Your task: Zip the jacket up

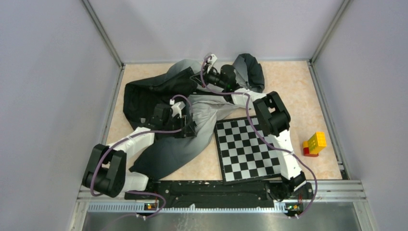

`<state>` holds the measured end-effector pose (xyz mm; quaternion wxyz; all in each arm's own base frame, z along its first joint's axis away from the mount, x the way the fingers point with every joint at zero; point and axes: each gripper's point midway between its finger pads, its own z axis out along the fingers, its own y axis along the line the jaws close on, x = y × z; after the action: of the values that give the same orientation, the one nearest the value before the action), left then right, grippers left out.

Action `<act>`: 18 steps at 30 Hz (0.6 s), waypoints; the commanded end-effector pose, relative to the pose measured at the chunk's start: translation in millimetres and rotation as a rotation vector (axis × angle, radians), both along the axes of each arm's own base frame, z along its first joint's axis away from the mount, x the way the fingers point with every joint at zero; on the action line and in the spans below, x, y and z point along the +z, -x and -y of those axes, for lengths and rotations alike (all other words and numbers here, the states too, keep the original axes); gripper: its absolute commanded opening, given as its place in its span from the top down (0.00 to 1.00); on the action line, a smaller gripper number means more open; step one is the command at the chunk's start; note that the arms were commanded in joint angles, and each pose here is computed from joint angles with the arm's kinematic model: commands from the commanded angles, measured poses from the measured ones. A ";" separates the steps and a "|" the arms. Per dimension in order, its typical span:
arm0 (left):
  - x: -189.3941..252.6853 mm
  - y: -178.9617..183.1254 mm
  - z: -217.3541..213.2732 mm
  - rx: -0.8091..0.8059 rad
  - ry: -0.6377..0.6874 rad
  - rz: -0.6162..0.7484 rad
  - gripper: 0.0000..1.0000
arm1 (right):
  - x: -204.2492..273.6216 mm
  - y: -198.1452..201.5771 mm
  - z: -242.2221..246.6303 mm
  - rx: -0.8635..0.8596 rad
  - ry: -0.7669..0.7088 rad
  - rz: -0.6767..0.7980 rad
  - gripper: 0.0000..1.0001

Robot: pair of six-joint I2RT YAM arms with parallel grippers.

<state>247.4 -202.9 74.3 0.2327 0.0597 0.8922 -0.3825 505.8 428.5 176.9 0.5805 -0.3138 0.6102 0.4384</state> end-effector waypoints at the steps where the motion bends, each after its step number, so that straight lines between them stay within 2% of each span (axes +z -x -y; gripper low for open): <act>1: 37.2 -9.1 -3.3 -0.017 -0.032 0.109 0.54 | 59.6 8.7 -0.2 0.022 -0.066 0.110 1.00; 6: 76.2 -9.8 -2.6 -0.068 -0.036 0.186 0.41 | 58.8 9.5 -0.4 0.025 -0.066 0.106 1.00; 11: 107.6 -23.4 -8.1 -0.053 -0.070 0.318 0.38 | 59.1 9.5 0.0 0.024 -0.066 0.108 1.00; 13: 107.6 -30.4 -9.0 -0.052 -0.088 0.343 0.37 | 59.1 9.7 0.1 0.024 -0.065 0.108 1.00; 18: 87.3 -26.2 -13.7 -0.146 -0.180 0.290 0.33 | 58.4 9.4 0.4 0.021 -0.060 0.111 1.00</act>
<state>274.7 -195.4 172.8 0.3432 0.1556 0.8618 -0.3395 505.0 428.8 176.6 0.5790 -0.3149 0.6099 0.4400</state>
